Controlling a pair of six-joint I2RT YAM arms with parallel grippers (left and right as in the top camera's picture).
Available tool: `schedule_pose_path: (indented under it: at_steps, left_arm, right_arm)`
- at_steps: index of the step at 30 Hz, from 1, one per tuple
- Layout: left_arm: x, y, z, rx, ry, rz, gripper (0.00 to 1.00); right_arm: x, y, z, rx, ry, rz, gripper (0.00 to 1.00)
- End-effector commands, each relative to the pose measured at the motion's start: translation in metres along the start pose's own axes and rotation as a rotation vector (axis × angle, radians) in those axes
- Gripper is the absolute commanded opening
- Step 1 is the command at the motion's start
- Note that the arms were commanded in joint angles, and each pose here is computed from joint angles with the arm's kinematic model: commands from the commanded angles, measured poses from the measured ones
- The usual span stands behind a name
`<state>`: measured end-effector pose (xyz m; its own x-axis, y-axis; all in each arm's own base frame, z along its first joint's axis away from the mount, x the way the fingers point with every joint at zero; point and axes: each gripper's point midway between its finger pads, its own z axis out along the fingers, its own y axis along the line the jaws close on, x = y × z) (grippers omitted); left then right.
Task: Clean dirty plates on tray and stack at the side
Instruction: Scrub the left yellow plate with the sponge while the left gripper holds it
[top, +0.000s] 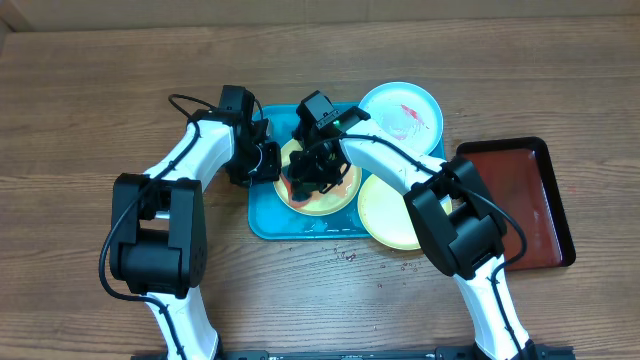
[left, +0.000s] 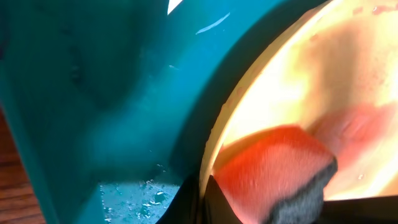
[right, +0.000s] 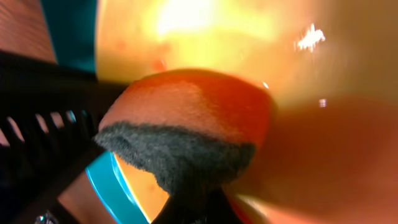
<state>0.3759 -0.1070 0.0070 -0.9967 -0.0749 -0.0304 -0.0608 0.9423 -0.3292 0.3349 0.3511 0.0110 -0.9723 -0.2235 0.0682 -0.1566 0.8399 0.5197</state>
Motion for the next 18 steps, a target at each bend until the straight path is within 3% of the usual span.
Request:
schedule_pose_path:
  at_steps: [1,4,12,18]
  left_arm:
    - [0.004,-0.003,0.007,0.016,0.024,0.031,0.04]
    - [0.004,-0.003,0.007,0.016,0.024,0.031,0.04]
    - [0.004,-0.003,0.007,0.016,0.024,0.036,0.04]
    - [0.004,-0.003,0.007,0.016,0.024,0.038,0.04]
  right_arm:
    - [0.006,-0.029,0.004,0.089,0.039,0.019,0.04]
    - [-0.003,-0.066,-0.011,0.213,0.008,0.067,0.04]
    - [-0.041,-0.11,-0.048,0.258,-0.108,0.131,0.04]
    - [-0.064,-0.099,-0.048,0.204,-0.189,0.09,0.04]
